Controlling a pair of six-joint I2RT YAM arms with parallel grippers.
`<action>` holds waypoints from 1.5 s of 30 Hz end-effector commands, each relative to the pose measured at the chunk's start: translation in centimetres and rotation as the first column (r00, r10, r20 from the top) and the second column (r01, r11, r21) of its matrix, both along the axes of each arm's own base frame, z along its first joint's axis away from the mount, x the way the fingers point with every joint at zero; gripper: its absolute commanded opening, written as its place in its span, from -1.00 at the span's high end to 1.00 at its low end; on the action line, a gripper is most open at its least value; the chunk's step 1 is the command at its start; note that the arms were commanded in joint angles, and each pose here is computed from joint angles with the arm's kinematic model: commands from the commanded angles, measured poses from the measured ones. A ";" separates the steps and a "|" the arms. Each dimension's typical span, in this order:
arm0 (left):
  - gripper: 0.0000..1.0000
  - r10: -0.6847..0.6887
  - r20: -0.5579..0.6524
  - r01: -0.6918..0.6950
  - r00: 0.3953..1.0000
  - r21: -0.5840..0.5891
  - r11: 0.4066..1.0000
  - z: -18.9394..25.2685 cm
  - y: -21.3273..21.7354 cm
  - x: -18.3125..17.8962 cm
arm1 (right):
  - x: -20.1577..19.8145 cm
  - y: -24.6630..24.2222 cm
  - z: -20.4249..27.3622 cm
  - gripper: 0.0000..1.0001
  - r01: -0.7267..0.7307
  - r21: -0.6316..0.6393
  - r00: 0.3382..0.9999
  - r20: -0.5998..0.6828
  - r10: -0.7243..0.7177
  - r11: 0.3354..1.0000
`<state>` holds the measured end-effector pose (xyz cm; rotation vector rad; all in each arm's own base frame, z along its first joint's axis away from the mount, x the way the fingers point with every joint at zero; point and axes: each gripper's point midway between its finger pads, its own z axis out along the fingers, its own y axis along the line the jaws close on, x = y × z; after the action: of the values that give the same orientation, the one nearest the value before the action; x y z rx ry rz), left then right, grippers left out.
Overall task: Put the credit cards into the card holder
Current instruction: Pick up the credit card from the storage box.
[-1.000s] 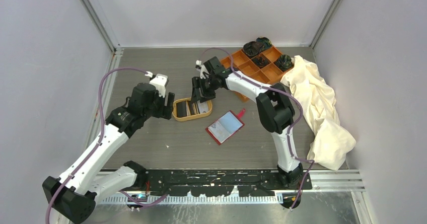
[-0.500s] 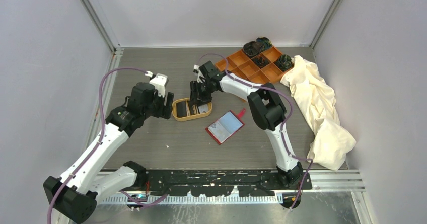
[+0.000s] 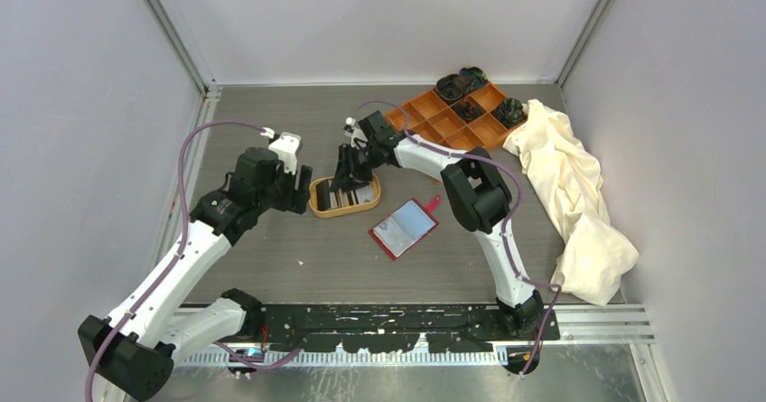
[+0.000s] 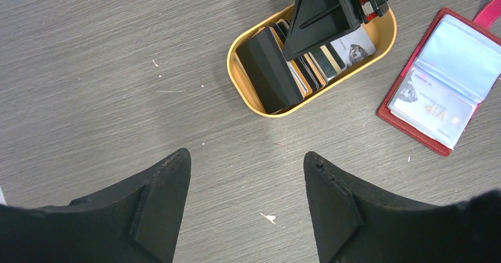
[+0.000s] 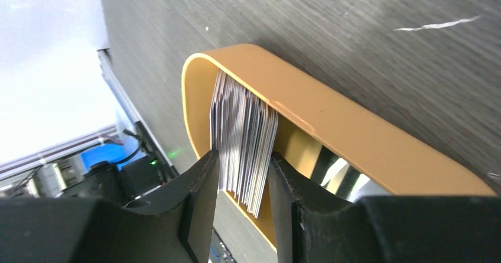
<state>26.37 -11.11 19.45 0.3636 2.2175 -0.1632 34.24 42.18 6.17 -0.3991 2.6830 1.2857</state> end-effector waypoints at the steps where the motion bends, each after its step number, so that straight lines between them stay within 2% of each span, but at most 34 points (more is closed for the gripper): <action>1: -0.40 -0.010 0.026 0.010 1.000 -0.009 1.000 0.6 -0.1 0.4 | -0.7 1.9 3.5 0.17 -0.019 0.174 0.998 -0.058 0.030 0.985; 3: -0.40 -0.010 0.025 0.010 1.000 -0.009 1.000 0.6 -0.1 0.4 | -0.6 2.0 3.2 0.17 -0.008 0.179 0.997 -0.075 0.021 0.984; 8: -0.39 -0.012 0.022 0.012 1.000 -0.008 1.000 0.5 -0.2 0.4 | -0.3 1.3 1.3 0.08 0.002 0.099 0.998 -0.067 0.005 0.995; 12: -0.39 -0.014 0.022 0.014 1.000 -0.007 1.000 0.4 -0.2 0.5 | -0.8 2.0 0.7 0.01 -0.004 0.122 0.993 -0.114 0.019 0.993; 18: -0.39 -0.013 0.017 0.013 1.000 -0.006 1.000 0.3 -0.2 0.5 | -1.3 2.2 0.0 -0.04 -0.026 0.100 0.993 -0.115 0.037 0.995; 32: -0.39 -0.016 0.020 0.017 1.000 -0.007 1.000 0.4 -0.2 0.4 | -1.0 1.1 4.2 0.00 -0.079 0.157 0.996 -0.037 0.086 0.984; 45: -0.38 -0.015 0.017 0.015 1.000 0.000 1.000 0.2 -0.1 0.5 | -0.2 -0.4 4.8 0.04 -0.056 0.167 0.997 -0.038 0.063 0.984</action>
<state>26.40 -11.12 19.10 0.3664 2.2293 -0.1648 33.73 41.85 5.93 -0.3733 2.7135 1.4764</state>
